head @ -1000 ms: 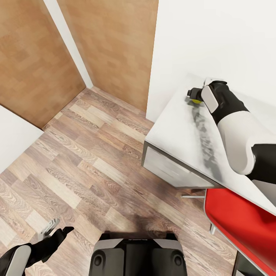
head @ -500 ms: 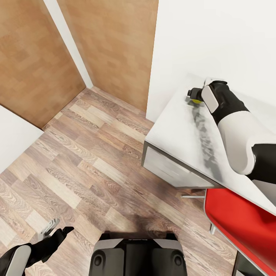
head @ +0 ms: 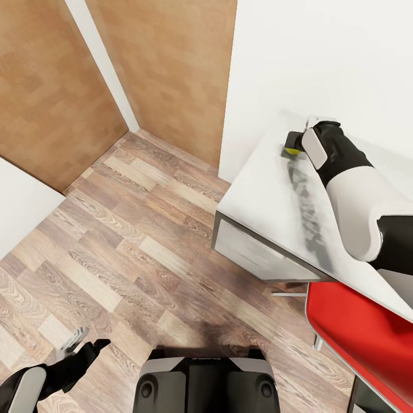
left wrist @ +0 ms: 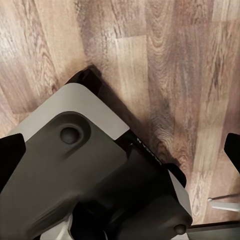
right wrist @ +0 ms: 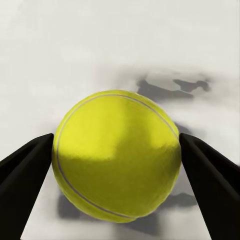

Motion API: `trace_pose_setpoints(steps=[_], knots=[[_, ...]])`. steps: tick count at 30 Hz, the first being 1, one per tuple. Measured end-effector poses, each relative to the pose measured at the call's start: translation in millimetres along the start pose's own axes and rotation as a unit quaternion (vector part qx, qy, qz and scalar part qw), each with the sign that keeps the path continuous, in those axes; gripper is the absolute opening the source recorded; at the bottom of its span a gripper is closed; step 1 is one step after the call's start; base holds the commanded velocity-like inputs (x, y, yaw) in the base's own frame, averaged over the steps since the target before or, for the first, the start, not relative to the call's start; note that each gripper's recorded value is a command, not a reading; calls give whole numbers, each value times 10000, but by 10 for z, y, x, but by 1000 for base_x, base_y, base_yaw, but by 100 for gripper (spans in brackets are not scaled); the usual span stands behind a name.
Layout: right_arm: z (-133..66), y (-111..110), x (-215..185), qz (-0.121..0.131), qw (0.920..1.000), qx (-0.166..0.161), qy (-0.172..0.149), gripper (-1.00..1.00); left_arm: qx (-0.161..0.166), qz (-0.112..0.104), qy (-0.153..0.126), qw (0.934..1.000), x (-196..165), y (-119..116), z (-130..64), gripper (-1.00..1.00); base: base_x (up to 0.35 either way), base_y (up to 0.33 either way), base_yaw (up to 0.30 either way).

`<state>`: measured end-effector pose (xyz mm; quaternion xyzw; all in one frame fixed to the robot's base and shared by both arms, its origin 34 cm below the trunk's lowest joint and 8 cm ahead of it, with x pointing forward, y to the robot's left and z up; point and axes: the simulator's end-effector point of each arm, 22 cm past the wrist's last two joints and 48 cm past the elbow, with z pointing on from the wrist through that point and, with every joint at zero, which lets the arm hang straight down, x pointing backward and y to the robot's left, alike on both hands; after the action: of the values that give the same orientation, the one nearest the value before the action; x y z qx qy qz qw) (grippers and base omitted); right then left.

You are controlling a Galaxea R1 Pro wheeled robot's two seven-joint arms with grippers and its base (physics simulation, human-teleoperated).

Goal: Put all the toys in the child's room - the three board games (two on the bed and one on the table), the two jigsaw puzzles on the table, and the tennis ball on the table - inside the toy box on the table in the child's room.

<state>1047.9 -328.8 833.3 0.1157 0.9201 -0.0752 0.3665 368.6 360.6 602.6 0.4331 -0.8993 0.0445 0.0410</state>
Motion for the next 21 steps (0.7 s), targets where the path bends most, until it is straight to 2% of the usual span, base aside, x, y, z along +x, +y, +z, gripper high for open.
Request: trace_pose_setpoints(steps=[21], knots=[[22,-48,19,62,10000,21,-61,-100,5,-57,-24,10000,-19,25,-12,100,0,0,0]])
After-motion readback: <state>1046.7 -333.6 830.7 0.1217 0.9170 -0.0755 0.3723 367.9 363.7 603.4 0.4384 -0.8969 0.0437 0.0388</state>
